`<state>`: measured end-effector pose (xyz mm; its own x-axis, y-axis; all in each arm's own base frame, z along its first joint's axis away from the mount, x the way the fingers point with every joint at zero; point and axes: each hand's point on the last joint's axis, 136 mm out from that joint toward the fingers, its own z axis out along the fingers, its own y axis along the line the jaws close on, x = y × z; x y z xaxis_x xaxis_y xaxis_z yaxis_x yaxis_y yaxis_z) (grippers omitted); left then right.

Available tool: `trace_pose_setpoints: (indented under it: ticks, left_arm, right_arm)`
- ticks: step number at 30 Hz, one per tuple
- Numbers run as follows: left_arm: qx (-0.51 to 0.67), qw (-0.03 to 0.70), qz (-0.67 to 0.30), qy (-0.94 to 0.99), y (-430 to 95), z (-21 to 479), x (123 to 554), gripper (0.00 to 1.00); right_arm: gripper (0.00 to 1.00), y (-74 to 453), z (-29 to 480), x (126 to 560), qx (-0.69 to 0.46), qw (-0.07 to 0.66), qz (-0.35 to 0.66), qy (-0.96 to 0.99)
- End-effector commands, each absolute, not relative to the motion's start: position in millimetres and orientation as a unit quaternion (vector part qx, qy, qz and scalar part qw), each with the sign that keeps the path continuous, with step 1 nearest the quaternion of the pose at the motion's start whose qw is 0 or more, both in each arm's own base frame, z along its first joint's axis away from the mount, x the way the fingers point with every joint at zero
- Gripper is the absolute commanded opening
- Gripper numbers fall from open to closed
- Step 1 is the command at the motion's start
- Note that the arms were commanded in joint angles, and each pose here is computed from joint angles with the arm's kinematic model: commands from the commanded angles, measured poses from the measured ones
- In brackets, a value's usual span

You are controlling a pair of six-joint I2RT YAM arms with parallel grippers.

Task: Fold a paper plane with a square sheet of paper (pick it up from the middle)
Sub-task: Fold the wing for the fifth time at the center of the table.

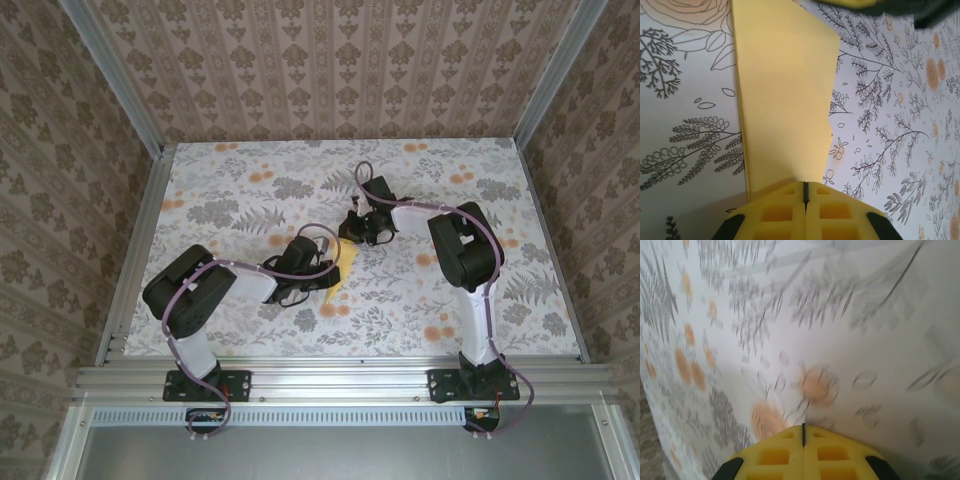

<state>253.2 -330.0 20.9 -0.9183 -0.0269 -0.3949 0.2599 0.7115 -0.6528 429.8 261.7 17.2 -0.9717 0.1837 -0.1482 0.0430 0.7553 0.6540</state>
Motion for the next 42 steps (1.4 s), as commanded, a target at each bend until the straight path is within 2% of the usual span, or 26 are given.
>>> trace_pose_setpoints:
  ticks: [1,4,8,14,19,31,37,42]
  left_arm:
    - [0.065,0.08,-0.284,0.953,-288,-38,199,0.04]
    - [0.065,0.082,-0.283,0.953,-288,-37,200,0.04]
    - [0.064,0.087,-0.284,0.953,-289,-34,202,0.04]
    - [0.064,0.095,-0.286,0.952,-289,-34,205,0.03]
    - [0.071,0.106,-0.298,0.946,-291,-34,205,0.03]
    - [0.076,0.109,-0.315,0.94,-290,-40,200,0.03]
    - [0.075,0.109,-0.312,0.941,-288,-41,199,0.03]
    - [0.075,0.106,-0.311,0.941,-286,-41,197,0.03]
  right_arm:
    - [0.06,229,2,458,0.094,0.135,0.277,0.947]
    - [0.07,233,20,466,0.086,0.144,0.286,0.943]
    - [0.09,239,68,463,0.066,0.169,0.316,0.931]
    - [0.1,249,110,422,0.037,0.174,0.369,0.912]
    - [0.08,268,95,388,0.024,0.136,0.374,0.917]
    - [0.03,303,46,359,0.007,0.062,0.38,0.923]
    - [0.02,296,20,358,0.015,0.049,0.353,0.934]
    - [0.02,285,12,379,0.02,0.067,0.327,0.942]
